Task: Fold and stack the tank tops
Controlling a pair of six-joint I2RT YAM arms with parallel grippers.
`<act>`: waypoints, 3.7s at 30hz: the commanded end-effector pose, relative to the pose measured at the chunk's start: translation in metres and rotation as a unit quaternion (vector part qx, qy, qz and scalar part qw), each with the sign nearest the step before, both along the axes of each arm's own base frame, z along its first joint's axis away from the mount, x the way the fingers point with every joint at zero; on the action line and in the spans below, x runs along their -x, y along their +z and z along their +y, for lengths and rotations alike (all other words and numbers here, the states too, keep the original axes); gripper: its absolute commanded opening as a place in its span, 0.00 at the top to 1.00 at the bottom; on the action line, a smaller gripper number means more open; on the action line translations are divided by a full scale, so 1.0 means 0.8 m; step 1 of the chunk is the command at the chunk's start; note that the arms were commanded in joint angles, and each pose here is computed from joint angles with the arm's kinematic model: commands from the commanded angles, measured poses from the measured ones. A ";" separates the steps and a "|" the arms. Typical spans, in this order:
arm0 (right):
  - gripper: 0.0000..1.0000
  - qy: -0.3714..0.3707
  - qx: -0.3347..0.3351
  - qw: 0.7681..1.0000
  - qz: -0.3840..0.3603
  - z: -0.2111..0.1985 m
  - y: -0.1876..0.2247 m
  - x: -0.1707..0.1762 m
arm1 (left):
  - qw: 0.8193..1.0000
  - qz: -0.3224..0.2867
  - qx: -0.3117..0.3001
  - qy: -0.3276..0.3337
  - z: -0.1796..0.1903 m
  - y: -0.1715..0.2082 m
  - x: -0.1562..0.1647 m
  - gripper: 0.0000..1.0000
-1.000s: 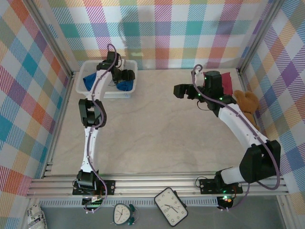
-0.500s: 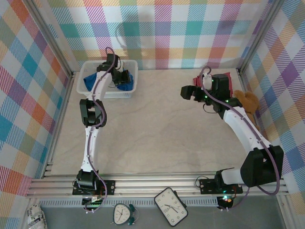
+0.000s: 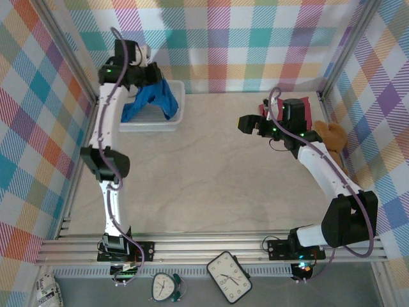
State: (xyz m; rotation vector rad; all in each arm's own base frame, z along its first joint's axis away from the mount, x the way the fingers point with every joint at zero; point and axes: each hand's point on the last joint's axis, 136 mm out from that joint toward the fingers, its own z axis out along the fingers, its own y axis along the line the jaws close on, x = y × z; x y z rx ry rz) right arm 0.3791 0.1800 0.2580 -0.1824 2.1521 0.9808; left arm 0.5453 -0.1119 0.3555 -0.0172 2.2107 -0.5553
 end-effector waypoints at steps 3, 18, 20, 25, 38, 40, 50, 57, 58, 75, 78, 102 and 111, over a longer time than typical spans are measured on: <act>0.01 0.032 -0.017 0.999 -0.023 0.016 0.012 0.001 | 0.995 -0.096 0.001 -0.032 -0.019 0.129 0.095 1.00; 0.01 0.061 0.032 0.991 -0.112 0.009 0.016 0.063 | 0.961 -0.086 0.210 -0.157 -0.167 0.185 0.269 1.00; 0.02 0.066 0.044 0.989 -0.125 0.009 0.006 0.080 | 0.952 -0.044 0.263 -0.152 -0.190 0.152 0.278 0.99; 0.05 0.083 0.062 0.986 -0.132 0.016 -0.020 0.126 | 0.952 0.081 0.283 -0.078 -0.212 0.015 0.283 0.97; 0.22 0.098 0.153 0.983 0.004 0.053 -0.153 0.182 | 0.949 0.248 0.178 0.078 -0.152 -0.240 0.262 0.82; 0.23 0.095 0.165 0.982 0.016 0.058 -0.168 0.178 | 0.951 0.260 0.138 0.097 -0.124 -0.265 0.258 0.75; 0.35 0.074 0.190 0.975 0.082 0.078 -0.218 0.155 | 0.959 0.271 0.009 0.078 -0.062 -0.277 0.268 0.43; 0.43 0.085 0.152 0.974 0.144 0.106 -0.243 0.154 | 0.947 0.309 -0.019 0.090 -0.042 -0.309 0.347 0.34; 0.44 0.085 0.151 0.973 0.152 0.107 -0.248 0.154 | 0.945 0.311 -0.020 0.094 -0.038 -0.313 0.355 0.33; 0.64 0.069 0.177 0.963 0.189 0.104 -0.282 0.149 | 0.948 0.307 0.038 0.077 -0.084 -0.370 0.328 0.46; 0.68 0.070 0.178 0.964 0.186 0.105 -0.280 0.148 | 0.946 0.314 0.016 0.074 -0.083 -0.380 0.322 0.52; 1.00 0.095 0.164 0.982 0.025 0.096 -0.120 0.141 | 0.973 0.224 -0.045 0.030 -0.055 -0.207 0.318 1.00; 1.00 0.169 0.115 0.972 -0.118 0.114 0.032 0.159 | 0.989 0.140 -0.052 0.005 -0.037 -0.070 0.338 1.00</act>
